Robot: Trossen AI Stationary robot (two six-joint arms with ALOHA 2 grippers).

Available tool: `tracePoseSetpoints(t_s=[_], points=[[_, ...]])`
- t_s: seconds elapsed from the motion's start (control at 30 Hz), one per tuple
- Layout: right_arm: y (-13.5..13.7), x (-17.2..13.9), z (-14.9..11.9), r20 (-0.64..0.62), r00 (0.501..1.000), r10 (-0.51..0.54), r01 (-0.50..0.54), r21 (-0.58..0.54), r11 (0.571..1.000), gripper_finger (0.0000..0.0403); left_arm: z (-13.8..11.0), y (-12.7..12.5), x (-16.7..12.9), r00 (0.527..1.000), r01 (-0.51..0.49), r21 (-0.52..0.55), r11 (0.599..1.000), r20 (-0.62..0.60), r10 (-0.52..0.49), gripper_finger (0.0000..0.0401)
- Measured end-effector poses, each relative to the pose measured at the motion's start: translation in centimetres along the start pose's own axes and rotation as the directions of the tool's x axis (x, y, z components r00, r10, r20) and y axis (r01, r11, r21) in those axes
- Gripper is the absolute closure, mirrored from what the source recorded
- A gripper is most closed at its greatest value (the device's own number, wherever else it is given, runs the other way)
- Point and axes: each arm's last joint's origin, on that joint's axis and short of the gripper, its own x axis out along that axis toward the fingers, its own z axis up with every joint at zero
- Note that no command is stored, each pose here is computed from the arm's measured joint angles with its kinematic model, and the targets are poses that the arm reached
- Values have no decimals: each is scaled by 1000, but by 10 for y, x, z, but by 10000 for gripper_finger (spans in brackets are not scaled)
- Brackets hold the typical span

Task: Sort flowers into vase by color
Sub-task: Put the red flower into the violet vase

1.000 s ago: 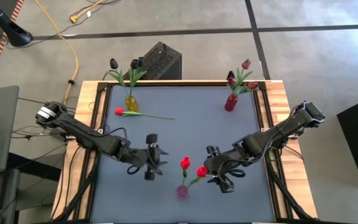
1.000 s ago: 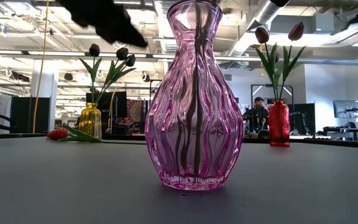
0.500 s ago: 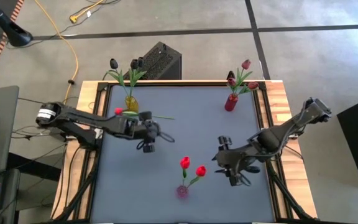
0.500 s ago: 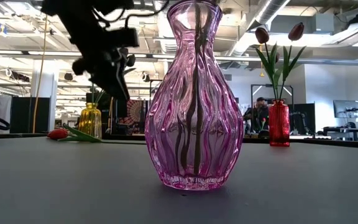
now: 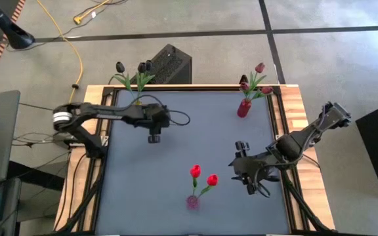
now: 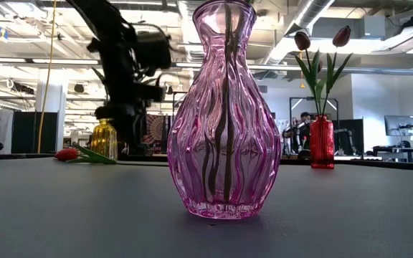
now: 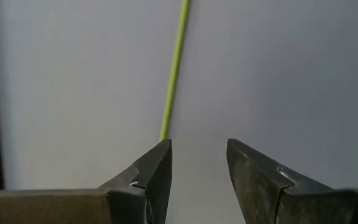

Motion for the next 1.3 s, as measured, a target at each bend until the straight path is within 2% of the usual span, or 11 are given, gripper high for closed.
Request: tracePoseSetpoints(t_s=[0.27,0.5,0.73,0.87,1.03,1.2,1.3], points=[[-6,-3,-9,-5,999,-53,53,-10,999,159,8,24,30,984,-19,46,999,-177,27,258],[-10,-10,-15,16,998,-67,67,-3,998,159,2,43,45,969,95,20,995,-231,-88,258],[-14,-13,-23,47,997,-66,66,8,998,159,-4,41,61,940,136,19,991,-318,-123,269],[-14,-14,-22,58,996,-65,64,11,998,159,-4,38,63,936,149,26,988,-325,-133,301],[-14,-14,-22,65,996,-63,62,14,998,159,-3,35,62,931,170,28,985,-333,-151,384],[-14,-14,-22,66,996,-63,61,22,998,159,6,37,54,934,191,8,981,-307,-180,397],[-14,-14,-21,67,996,-62,61,29,998,159,18,34,43,942,243,-2,970,-240,-236,400]])
